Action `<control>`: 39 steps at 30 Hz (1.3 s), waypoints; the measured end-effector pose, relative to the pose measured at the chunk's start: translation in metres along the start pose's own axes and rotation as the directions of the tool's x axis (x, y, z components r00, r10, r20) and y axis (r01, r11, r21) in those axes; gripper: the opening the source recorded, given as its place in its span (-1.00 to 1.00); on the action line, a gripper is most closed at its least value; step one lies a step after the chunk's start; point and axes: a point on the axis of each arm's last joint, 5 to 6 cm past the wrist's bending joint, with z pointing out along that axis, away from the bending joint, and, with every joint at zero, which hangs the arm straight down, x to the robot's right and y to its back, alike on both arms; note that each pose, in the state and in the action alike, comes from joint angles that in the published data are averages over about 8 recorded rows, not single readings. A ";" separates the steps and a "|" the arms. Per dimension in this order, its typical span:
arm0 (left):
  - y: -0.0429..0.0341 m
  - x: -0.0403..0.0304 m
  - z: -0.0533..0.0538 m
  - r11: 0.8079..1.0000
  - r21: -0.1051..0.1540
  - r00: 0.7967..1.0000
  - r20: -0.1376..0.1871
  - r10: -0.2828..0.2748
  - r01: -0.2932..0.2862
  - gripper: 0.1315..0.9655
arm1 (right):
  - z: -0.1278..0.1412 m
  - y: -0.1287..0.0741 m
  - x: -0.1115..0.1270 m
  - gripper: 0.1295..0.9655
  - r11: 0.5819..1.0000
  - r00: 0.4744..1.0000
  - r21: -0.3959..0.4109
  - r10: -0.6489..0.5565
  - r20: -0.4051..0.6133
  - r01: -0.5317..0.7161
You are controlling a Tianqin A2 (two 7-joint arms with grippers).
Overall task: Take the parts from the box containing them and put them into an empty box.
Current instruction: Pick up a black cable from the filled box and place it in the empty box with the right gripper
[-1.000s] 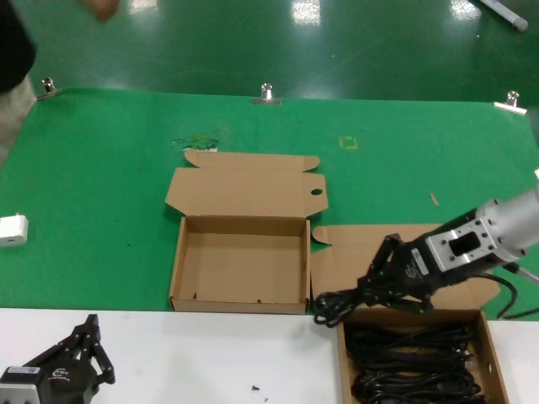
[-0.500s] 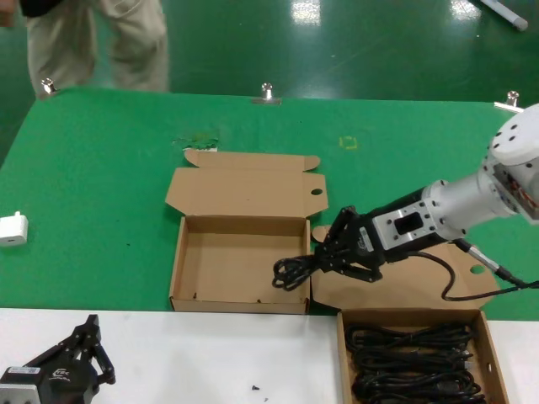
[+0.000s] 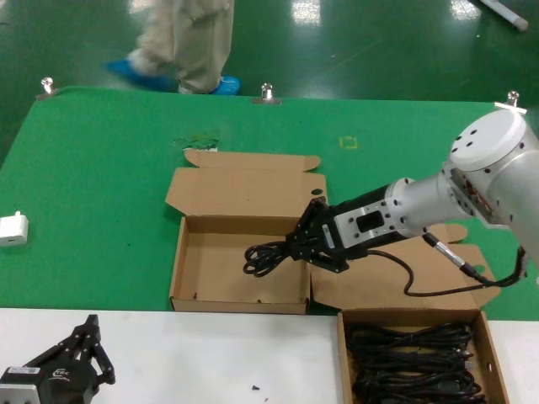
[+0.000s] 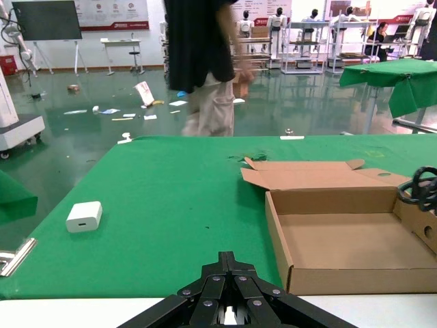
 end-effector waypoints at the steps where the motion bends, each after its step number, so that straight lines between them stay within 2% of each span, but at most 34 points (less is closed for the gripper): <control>1: 0.0000 0.0000 0.000 1.000 0.000 1.000 0.000 0.000 0.000 -0.98 | 0.002 -0.002 0.001 -0.90 1.000 1.000 0.001 -0.001 -0.005 0.001; 12: 0.0000 0.0000 0.000 1.000 0.000 1.000 0.000 0.000 0.000 -0.98 | 0.022 -0.018 0.003 -0.90 1.000 0.999 0.000 0.000 -0.051 0.000; 26: 0.0001 0.0000 0.000 1.000 0.000 1.000 0.000 0.000 0.000 -0.98 | 0.047 -0.034 -0.006 -0.90 1.000 0.993 -0.007 0.018 -0.114 -0.018; 39: 0.0001 0.0000 0.000 1.000 0.000 1.000 0.000 0.000 0.000 -0.98 | 0.056 -0.039 -0.012 -0.90 1.000 0.993 -0.004 0.022 -0.120 -0.023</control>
